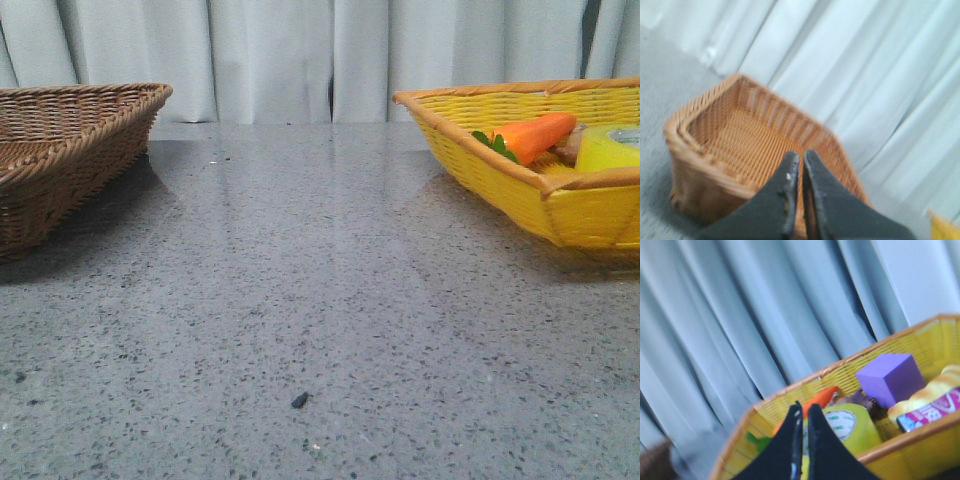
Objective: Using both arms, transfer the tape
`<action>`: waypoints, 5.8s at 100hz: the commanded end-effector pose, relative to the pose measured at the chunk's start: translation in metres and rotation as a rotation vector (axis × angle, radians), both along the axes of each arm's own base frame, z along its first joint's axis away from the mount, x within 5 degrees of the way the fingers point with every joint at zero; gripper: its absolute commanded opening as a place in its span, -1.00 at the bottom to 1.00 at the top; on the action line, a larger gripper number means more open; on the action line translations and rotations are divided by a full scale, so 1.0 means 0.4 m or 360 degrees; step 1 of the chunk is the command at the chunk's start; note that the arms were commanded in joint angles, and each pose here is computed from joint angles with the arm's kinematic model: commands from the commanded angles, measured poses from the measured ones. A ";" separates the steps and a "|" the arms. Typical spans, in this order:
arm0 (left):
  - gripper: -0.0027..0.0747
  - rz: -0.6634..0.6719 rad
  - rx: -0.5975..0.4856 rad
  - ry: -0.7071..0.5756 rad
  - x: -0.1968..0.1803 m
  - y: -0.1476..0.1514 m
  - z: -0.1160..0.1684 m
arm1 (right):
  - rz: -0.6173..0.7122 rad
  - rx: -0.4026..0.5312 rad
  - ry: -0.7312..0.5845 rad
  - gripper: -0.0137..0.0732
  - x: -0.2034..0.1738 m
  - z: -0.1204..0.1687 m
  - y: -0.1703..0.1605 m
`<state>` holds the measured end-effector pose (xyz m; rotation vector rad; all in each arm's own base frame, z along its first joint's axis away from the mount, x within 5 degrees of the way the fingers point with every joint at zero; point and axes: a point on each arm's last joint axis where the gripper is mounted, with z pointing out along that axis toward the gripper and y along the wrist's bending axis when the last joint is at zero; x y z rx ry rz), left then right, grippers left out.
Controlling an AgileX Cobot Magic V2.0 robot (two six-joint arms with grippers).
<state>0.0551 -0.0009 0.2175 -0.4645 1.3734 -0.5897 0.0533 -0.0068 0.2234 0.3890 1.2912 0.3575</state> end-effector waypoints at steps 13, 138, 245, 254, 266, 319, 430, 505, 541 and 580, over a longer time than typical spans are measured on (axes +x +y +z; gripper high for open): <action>-0.98 0.0031 -0.0008 -0.0160 -0.012 0.005 0.074 | -0.0056 0.0236 -0.0280 -0.83 -0.026 0.084 -0.017; 0.06 -0.0431 0.0711 0.0358 0.106 -0.073 0.341 | 0.0915 -0.0461 0.2139 0.39 0.633 0.313 0.092; 0.06 -0.0411 0.0701 0.0307 0.109 -0.073 0.348 | 0.1164 -0.0699 0.0784 -0.81 0.526 0.790 0.316; 0.06 -0.0409 0.0700 0.0303 0.110 -0.073 0.349 | 0.1329 -0.0751 0.0770 -0.81 0.534 0.763 0.408; 0.06 -0.0412 0.0702 0.0309 0.109 -0.073 0.348 | 0.1530 -0.0853 0.0931 -0.81 0.577 0.662 0.550; 0.06 -0.0471 0.0727 0.0456 0.104 -0.076 0.326 | 0.1463 -0.1265 0.1595 -0.04 0.733 0.340 0.678; 0.06 -0.1559 0.1354 0.0929 0.607 -0.490 0.456 | 0.1359 -0.0956 0.0552 -0.81 0.106 0.653 0.241; 0.07 -0.1765 0.1784 0.1148 0.716 -0.540 0.270 | 0.1368 -0.0943 0.0547 -0.81 0.103 0.655 0.240; 0.07 -0.1775 0.1898 0.1267 0.753 -0.547 0.186 | 0.1347 -0.0970 0.0563 -0.81 0.111 0.651 0.242; 0.11 -0.1795 0.1900 0.1297 0.754 -0.547 0.176 | 0.1335 -0.0984 0.0567 -0.81 0.113 0.650 0.242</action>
